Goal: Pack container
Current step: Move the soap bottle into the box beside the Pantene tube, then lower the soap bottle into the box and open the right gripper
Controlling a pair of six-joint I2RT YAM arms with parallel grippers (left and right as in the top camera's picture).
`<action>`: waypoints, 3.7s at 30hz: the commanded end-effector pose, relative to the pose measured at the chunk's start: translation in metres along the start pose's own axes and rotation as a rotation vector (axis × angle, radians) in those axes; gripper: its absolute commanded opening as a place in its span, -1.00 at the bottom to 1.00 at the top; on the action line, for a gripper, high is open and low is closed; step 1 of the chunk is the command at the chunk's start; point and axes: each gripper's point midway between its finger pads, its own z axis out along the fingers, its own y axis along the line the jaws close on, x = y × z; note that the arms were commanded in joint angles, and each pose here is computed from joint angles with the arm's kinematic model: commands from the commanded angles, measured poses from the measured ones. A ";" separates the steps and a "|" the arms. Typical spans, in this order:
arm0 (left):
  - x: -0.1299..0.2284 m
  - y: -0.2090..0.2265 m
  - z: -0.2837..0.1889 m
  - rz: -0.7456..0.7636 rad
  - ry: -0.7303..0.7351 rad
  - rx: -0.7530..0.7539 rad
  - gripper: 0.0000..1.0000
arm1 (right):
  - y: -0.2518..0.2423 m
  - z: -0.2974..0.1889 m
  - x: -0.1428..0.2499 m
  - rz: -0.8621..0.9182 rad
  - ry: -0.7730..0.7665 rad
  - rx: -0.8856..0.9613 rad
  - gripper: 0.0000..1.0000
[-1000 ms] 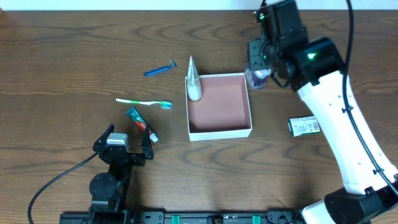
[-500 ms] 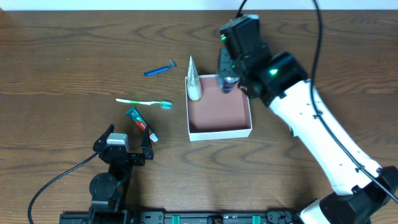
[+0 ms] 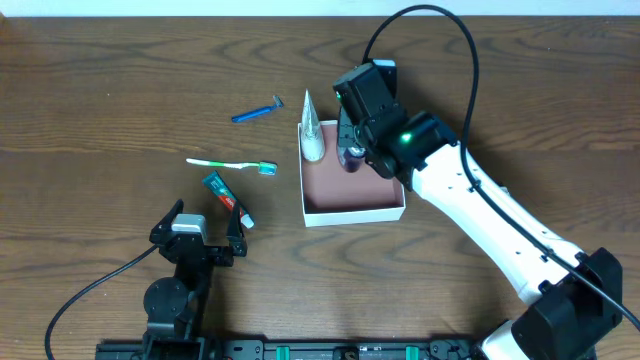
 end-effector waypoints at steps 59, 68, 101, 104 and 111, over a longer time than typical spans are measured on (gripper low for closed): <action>0.015 -0.001 0.001 0.004 0.047 0.012 0.96 | 0.031 0.054 0.018 -0.021 -0.036 -0.146 -0.07; 0.015 -0.001 0.001 0.004 0.047 0.012 0.96 | 0.034 0.053 0.017 -0.042 -0.041 -0.165 0.16; 0.015 -0.001 0.001 0.004 0.047 0.012 0.96 | 0.051 0.047 -0.011 -0.142 -0.164 -0.232 0.84; 0.015 -0.001 0.001 0.004 0.047 0.012 0.96 | 0.046 0.048 -0.019 -0.135 -0.184 -0.222 0.84; 0.015 -0.001 0.001 0.005 0.047 0.012 0.96 | 0.020 0.046 -0.046 -0.089 -0.217 -0.200 0.86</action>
